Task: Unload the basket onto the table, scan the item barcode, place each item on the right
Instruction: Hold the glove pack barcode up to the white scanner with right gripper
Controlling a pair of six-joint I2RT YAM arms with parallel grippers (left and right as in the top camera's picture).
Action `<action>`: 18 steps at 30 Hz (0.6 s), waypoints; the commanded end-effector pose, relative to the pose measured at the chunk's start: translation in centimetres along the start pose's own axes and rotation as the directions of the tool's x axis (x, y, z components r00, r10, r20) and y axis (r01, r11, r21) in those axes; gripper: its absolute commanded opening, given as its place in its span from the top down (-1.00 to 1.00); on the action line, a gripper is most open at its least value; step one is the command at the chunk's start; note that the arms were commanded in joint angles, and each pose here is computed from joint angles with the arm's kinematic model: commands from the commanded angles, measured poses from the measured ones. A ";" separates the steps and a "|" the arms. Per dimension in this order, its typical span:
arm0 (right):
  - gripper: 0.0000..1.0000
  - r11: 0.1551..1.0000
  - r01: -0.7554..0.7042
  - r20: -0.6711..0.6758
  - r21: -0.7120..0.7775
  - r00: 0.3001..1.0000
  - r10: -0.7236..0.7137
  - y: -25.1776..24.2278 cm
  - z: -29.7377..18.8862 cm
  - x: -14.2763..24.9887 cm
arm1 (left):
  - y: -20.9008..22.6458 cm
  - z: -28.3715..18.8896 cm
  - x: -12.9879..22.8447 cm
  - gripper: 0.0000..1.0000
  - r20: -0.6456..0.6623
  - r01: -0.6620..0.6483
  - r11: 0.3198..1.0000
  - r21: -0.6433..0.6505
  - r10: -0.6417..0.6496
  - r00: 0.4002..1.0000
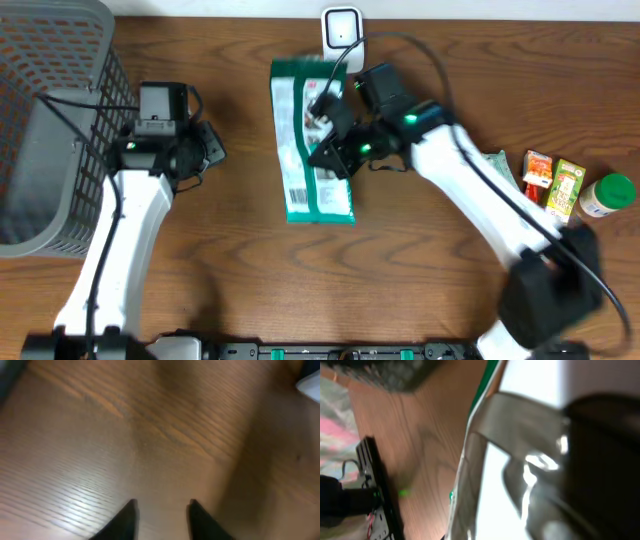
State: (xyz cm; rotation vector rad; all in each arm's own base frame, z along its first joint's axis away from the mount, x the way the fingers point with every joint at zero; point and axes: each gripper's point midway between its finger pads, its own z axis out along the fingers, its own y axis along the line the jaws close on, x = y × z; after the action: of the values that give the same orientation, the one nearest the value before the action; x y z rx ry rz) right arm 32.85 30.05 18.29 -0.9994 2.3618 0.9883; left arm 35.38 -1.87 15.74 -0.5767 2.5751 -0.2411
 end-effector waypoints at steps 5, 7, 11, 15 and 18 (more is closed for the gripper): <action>0.99 0.976 0.071 0.039 0.203 0.996 -0.081 0.3 -4.8 -1.0 | -0.6 -4.3 -1.8 -0.67 0.121 -0.059 0.997 0.052 0.053 0.991; 0.99 0.971 0.072 0.043 0.226 0.996 -0.084 0.5 -5.9 -1.6 | -1.0 -5.4 -2.5 -0.70 0.140 -0.056 0.994 0.094 0.042 0.989; 0.99 0.961 0.074 0.047 0.268 0.995 -0.089 1.6 -8.7 -3.5 | -1.7 -8.0 -4.2 -0.69 0.156 -0.060 0.981 0.184 0.031 0.987; 0.98 0.926 0.073 0.052 0.370 0.994 -0.100 1.9 -12.1 -5.8 | -0.7 -10.7 -6.1 -0.69 0.194 -0.023 0.984 0.178 -0.012 0.981; 0.98 0.902 0.077 0.055 0.425 0.992 -0.110 2.3 -14.1 -7.2 | -0.5 -11.5 -6.8 -0.70 0.218 -0.016 0.984 0.177 -0.024 0.976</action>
State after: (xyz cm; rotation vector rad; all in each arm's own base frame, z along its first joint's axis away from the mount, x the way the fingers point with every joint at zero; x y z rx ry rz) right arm 33.51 24.64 31.38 -0.8974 2.3224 0.5533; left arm 35.26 1.51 27.28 -0.5474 2.3377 -0.3634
